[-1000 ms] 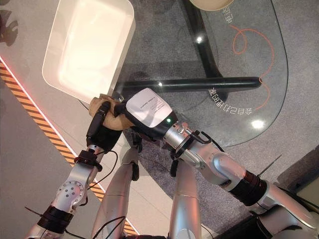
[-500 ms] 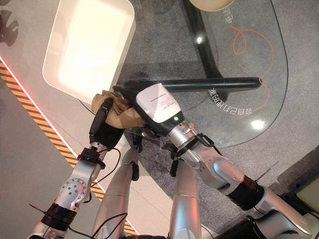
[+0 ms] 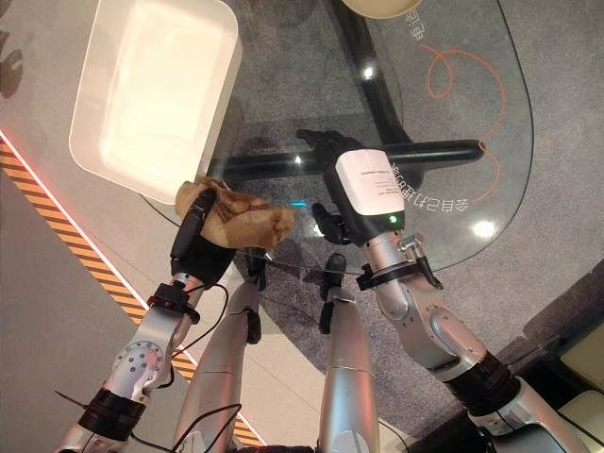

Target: Wipe the table with a cloth and put it in the basket.

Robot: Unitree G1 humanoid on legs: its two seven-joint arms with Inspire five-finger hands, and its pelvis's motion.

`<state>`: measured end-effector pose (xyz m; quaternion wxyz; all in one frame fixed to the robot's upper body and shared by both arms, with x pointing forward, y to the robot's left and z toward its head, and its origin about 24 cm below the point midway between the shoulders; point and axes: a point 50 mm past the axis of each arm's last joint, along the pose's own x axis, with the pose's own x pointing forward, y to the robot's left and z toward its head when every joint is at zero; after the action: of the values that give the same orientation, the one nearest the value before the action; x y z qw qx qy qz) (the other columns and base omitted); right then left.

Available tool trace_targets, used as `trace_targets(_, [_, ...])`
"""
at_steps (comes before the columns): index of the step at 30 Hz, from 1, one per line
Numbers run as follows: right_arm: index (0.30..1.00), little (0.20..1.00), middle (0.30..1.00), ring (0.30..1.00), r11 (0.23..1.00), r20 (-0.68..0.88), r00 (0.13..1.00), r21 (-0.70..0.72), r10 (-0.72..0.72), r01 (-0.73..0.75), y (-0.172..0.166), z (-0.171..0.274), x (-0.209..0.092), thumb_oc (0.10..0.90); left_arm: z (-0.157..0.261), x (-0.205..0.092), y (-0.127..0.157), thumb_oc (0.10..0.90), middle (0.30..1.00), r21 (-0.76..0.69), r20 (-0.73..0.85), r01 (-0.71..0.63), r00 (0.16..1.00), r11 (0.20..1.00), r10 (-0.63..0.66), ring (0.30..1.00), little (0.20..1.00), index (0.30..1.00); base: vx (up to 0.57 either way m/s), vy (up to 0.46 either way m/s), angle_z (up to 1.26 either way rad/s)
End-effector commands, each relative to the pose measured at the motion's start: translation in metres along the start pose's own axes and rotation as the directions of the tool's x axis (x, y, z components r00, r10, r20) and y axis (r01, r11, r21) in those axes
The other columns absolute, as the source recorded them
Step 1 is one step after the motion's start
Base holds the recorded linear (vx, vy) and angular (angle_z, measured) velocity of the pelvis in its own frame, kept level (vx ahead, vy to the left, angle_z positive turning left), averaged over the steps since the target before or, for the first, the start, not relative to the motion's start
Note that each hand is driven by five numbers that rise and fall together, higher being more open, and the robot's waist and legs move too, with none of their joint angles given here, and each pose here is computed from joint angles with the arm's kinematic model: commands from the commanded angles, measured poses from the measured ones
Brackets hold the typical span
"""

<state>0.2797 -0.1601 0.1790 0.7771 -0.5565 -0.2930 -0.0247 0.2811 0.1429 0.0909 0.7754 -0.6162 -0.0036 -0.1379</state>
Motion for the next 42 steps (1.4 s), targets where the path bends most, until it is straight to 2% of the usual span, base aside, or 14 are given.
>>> trace_targets(1, [0.900, 0.900, 0.900, 0.900, 0.981, 0.101, 0.976, 0.042, -0.194, 0.190, -0.030, 0.018, 0.010, 0.800, 0.002, -0.007, -0.050, 0.100, 0.300, 0.006, 0.032, 0.305, 0.952, 0.952, -0.305, 0.300, 0.200, 0.300, 0.00, 0.000, 0.00])
trace_targets(6, [0.900, 0.900, 0.900, 0.900, 0.986, 0.087, 0.984, 0.080, -0.155, 0.148, -0.027, 0.016, 0.008, 0.800, 0.012, -0.009, -0.054, 0.100, 0.300, 0.095, 0.071, 0.342, 0.934, 0.935, -0.349, 0.300, 0.200, 0.300, 0.00, 0.000, 0.00])
trace_targets(12, [0.900, 0.900, 0.900, 0.900, 0.993, 0.065, 0.997, 0.114, -0.048, 0.040, -0.015, 0.015, 0.001, 0.800, 0.038, -0.019, -0.071, 0.100, 0.300, 0.352, 0.177, 0.364, 0.879, 0.862, -0.443, 0.300, 0.200, 0.300, 0.00, 0.000, 0.00])
trace_targets(15, [0.900, 0.900, 0.900, 0.900, 0.992, 0.055, 0.998, 0.124, -0.019, 0.012, -0.011, 0.015, -0.001, 0.800, 0.045, -0.022, -0.076, 0.100, 0.300, 0.415, 0.209, 0.352, 0.861, 0.839, -0.464, 0.300, 0.200, 0.300, 0.00, 0.000, 0.00])
trace_targets(19, [0.900, 0.900, 0.900, 0.900, 0.987, 0.036, 0.998, 0.150, 0.059, -0.064, -0.003, 0.015, -0.005, 0.800, 0.069, -0.032, -0.094, 0.100, 0.300, 0.643, 0.324, 0.223, 0.787, 0.733, -0.524, 0.300, 0.200, 0.300, 0.01, 0.037, -0.02])
trace_targets(21, [0.900, 0.900, 0.900, 0.900, 0.978, 0.021, 0.996, 0.185, 0.092, -0.094, 0.001, 0.014, -0.006, 0.800, 0.077, -0.034, -0.102, 0.100, 0.300, 0.697, 0.366, 0.159, 0.760, 0.700, -0.537, 0.300, 0.200, 0.300, 0.01, 0.020, -0.01])
trace_targets(29, [0.900, 0.900, 0.900, 0.900, 0.957, -0.002, 0.984, 0.231, 0.180, -0.175, 0.013, 0.016, -0.003, 0.800, 0.095, -0.038, -0.125, 0.100, 0.300, 0.787, 0.473, -0.004, 0.644, 0.616, -0.601, 0.300, 0.200, 0.300, 0.01, 0.037, 0.00])
trace_targets(30, [0.900, 0.900, 0.900, 0.900, 0.952, -0.004, 0.980, 0.237, 0.199, -0.192, 0.015, 0.017, -0.002, 0.800, 0.097, -0.039, -0.131, 0.100, 0.300, 0.818, 0.494, -0.074, 0.599, 0.570, -0.630, 0.300, 0.200, 0.300, 0.02, 0.057, 0.02])
trace_targets(31, [0.900, 0.900, 0.900, 0.900, 0.952, -0.003, 0.980, 0.237, 0.201, -0.195, 0.015, 0.018, -0.002, 0.800, 0.098, -0.039, -0.133, 0.100, 0.300, 0.820, 0.501, -0.089, 0.589, 0.565, -0.634, 0.300, 0.200, 0.300, 0.01, 0.055, 0.02])
trace_targets(34, [0.900, 0.900, 0.900, 0.900, 0.947, -0.004, 0.974, 0.235, 0.226, -0.219, 0.018, 0.018, -0.001, 0.800, 0.100, -0.042, -0.145, 0.100, 0.300, 0.860, 0.510, -0.282, 0.503, 0.425, -0.698, 0.300, 0.200, 0.300, 0.02, 0.049, 0.02])
trace_targets(36, [0.900, 0.900, 0.900, 0.900, 0.945, -0.007, 0.971, 0.231, 0.238, -0.230, 0.017, 0.017, 0.001, 0.800, 0.108, -0.040, -0.149, 0.100, 0.300, 0.833, 0.521, -0.454, 0.453, 0.316, -0.723, 0.300, 0.200, 0.300, 0.03, 0.064, -0.01])
trace_targets(38, [0.900, 0.900, 0.900, 0.900, 0.945, -0.011, 0.970, 0.226, 0.243, -0.235, 0.017, 0.015, 0.002, 0.800, 0.114, -0.037, -0.151, 0.100, 0.300, 0.796, 0.520, -0.556, 0.428, 0.238, -0.740, 0.300, 0.200, 0.300, 0.01, 0.043, -0.02])
trace_targets(39, [0.900, 0.900, 0.900, 0.900, 0.945, -0.011, 0.970, 0.227, 0.243, -0.234, 0.017, 0.016, 0.002, 0.800, 0.114, -0.037, -0.151, 0.100, 0.300, 0.796, 0.520, -0.557, 0.426, 0.237, -0.740, 0.300, 0.200, 0.300, 0.01, 0.061, -0.04])
trace_targets(42, [0.900, 0.900, 0.900, 0.900, 0.942, -0.013, 0.964, 0.216, 0.264, -0.255, 0.012, 0.013, 0.003, 0.800, 0.132, -0.031, -0.153, 0.100, 0.300, 0.677, 0.520, -0.729, 0.380, 0.098, -0.765, 0.300, 0.200, 0.300, 0.02, 0.091, -0.03])
